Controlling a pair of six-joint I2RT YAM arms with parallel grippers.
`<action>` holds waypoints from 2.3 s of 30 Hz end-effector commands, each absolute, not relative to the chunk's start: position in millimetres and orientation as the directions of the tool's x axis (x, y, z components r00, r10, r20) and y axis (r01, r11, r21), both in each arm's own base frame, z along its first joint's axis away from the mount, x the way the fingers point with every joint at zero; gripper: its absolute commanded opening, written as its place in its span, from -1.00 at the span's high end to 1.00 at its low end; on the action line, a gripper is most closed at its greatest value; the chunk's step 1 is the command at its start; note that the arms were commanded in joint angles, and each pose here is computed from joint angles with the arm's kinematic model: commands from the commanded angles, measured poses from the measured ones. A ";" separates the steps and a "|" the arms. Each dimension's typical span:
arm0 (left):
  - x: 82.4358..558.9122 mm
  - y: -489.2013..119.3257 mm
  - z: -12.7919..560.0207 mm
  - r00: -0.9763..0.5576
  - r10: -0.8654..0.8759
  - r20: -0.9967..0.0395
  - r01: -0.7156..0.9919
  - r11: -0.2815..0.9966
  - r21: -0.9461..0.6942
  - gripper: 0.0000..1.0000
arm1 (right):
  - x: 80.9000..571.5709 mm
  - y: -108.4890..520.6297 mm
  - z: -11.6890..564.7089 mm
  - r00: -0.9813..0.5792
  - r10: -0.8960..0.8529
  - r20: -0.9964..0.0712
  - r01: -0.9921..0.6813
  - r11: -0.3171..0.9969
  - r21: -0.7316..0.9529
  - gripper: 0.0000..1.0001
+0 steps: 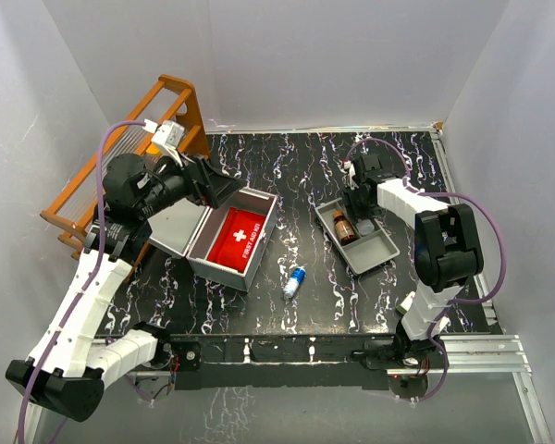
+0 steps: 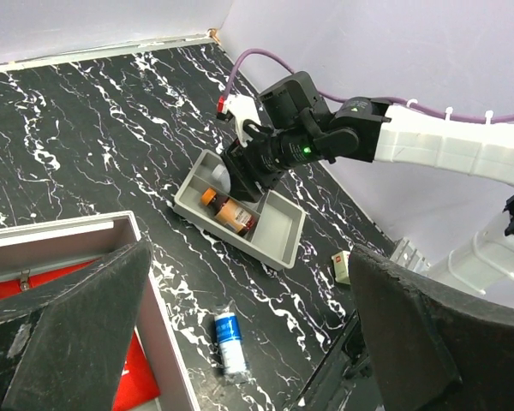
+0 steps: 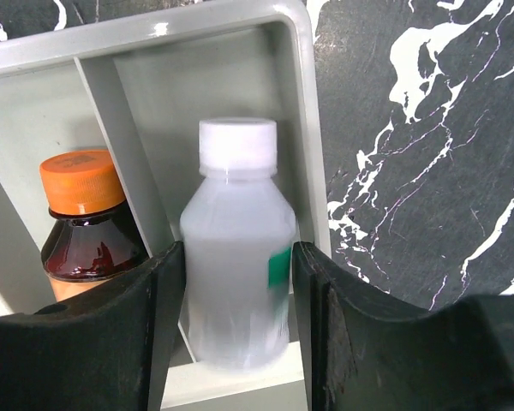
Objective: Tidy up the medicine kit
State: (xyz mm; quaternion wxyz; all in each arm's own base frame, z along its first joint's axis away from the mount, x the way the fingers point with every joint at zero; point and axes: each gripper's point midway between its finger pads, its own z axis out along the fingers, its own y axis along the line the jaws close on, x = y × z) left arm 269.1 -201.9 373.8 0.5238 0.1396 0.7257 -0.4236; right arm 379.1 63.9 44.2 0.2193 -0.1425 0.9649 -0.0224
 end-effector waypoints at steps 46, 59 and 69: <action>254.1 -202.1 413.5 -0.383 -0.380 -0.842 0.662 0.523 -0.538 -0.97 | 234.7 227.9 78.6 -0.783 0.543 -0.302 0.295 0.752 0.589 -0.10; 248.4 -199.9 407.3 -0.380 -0.394 -0.837 0.660 0.518 -0.544 -0.97 | 227.4 257.2 58.7 -0.837 0.481 -0.261 0.248 0.759 0.602 -0.03; 257.1 -196.1 402.1 -0.375 -0.390 -0.841 0.631 0.558 -0.539 -0.97 | 220.4 257.2 50.0 -0.832 0.504 -0.232 0.298 0.758 0.580 0.03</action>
